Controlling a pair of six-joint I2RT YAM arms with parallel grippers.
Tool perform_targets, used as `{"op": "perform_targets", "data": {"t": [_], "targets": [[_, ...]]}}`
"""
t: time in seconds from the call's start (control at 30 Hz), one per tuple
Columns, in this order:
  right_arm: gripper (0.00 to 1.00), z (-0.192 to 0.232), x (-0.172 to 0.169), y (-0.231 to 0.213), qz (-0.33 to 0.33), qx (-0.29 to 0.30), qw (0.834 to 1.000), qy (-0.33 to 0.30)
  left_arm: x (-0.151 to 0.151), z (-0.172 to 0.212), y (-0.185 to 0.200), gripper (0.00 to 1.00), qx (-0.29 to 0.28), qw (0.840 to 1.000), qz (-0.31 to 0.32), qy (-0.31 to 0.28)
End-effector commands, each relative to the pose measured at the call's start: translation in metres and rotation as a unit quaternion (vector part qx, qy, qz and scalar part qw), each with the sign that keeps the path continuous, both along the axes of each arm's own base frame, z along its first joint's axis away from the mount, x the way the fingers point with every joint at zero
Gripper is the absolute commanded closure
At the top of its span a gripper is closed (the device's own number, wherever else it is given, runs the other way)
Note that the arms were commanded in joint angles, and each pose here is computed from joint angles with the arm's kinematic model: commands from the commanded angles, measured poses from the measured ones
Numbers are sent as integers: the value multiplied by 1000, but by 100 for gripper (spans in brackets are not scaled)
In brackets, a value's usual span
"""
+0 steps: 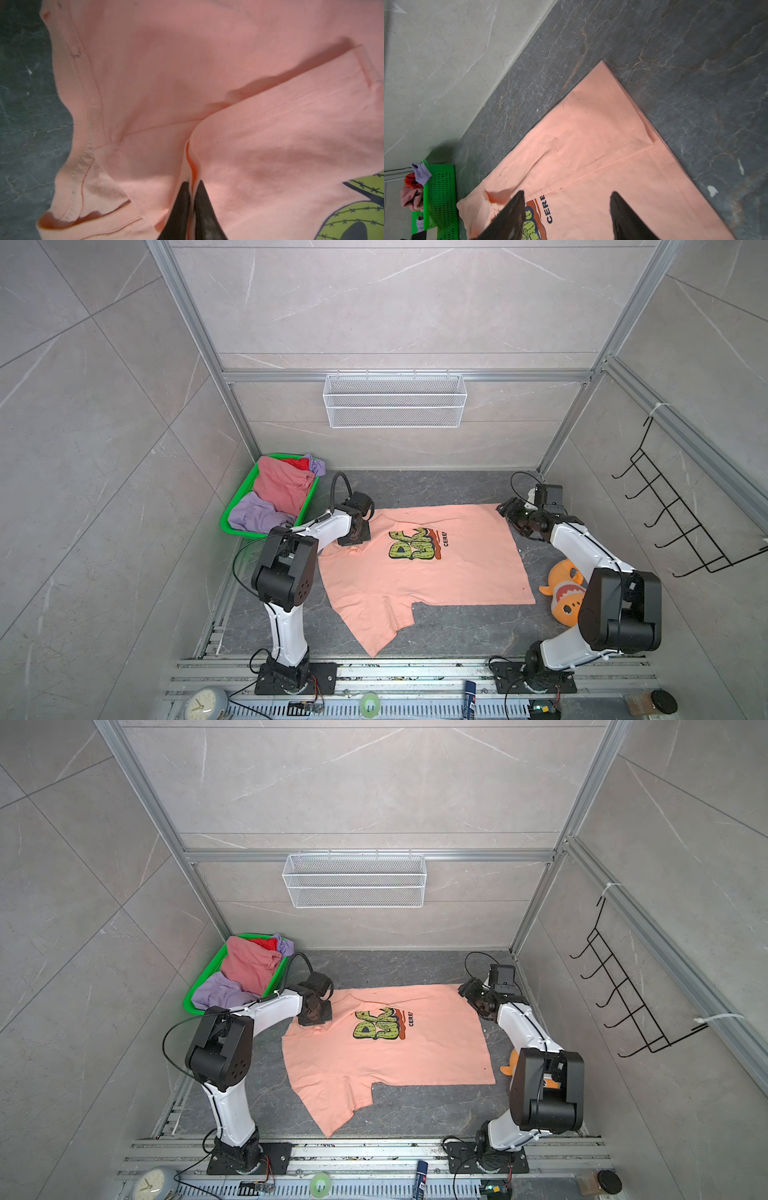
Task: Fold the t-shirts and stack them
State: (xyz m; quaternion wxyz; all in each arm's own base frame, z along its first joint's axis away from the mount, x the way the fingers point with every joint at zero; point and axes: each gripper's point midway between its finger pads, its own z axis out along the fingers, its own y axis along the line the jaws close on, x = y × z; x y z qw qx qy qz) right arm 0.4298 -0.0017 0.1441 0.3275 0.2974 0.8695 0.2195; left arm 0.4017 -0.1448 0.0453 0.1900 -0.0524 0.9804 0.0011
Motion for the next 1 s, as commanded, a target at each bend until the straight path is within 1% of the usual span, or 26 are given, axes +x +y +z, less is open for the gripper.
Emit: {"op": "perform_targets", "data": {"t": [0.0,0.03,0.1,0.2,0.3,0.33,0.37,0.4,0.43,0.47,0.5,0.57,0.6,0.73,0.8,0.87,0.9,0.97], "targets": [[35,-3,-10,-2,-10,-4,1000,11,-5,45,-11,92,-17,998,-46,-37],[35,-4,-12,-2,-12,-6,1000,13,-10,51,-18,93,-23,997,-65,-38],[35,-5,-15,-4,-15,-12,1000,15,-27,62,-32,93,-18,993,-110,-37],[35,-7,-21,-6,-15,-21,999,19,-59,71,-47,94,7,983,-181,-20],[35,-8,-28,-8,-12,-38,999,28,-102,73,-62,93,20,966,-255,27],[35,-8,-29,-9,-10,-43,999,30,-115,72,-61,92,25,962,-267,49],[35,-8,-31,-11,-10,-49,998,33,-128,70,-59,86,32,957,-279,69],[35,-7,-33,-12,-9,-54,998,34,-138,68,-55,73,42,954,-283,88],[35,-7,-34,-13,-9,-58,998,35,-143,66,-51,58,51,953,-283,98],[35,-7,-34,-13,-9,-60,997,37,-146,64,-46,39,60,951,-283,105],[35,-7,-35,-14,-10,-62,997,38,-143,64,-40,29,78,953,-275,100],[35,-6,-34,-14,-11,-62,997,37,-129,69,-39,24,91,958,-263,70],[35,-6,-34,-14,-12,-60,997,37,-118,74,-43,23,87,961,-258,49],[35,-2,-34,-14,-16,-59,998,31,-78,88,-63,22,30,971,-239,-6],[35,1,-36,-15,-18,-61,998,29,-53,88,-71,23,-13,975,-220,-24],[35,0,-39,-15,-19,-63,997,32,-36,83,-84,23,-63,975,-212,-21],[35,0,-41,-16,-21,-64,997,34,-28,80,-90,23,-79,975,-205,-19],[34,2,-42,-16,-21,-63,997,31,-18,69,-102,24,-93,974,-208,-3]]}}
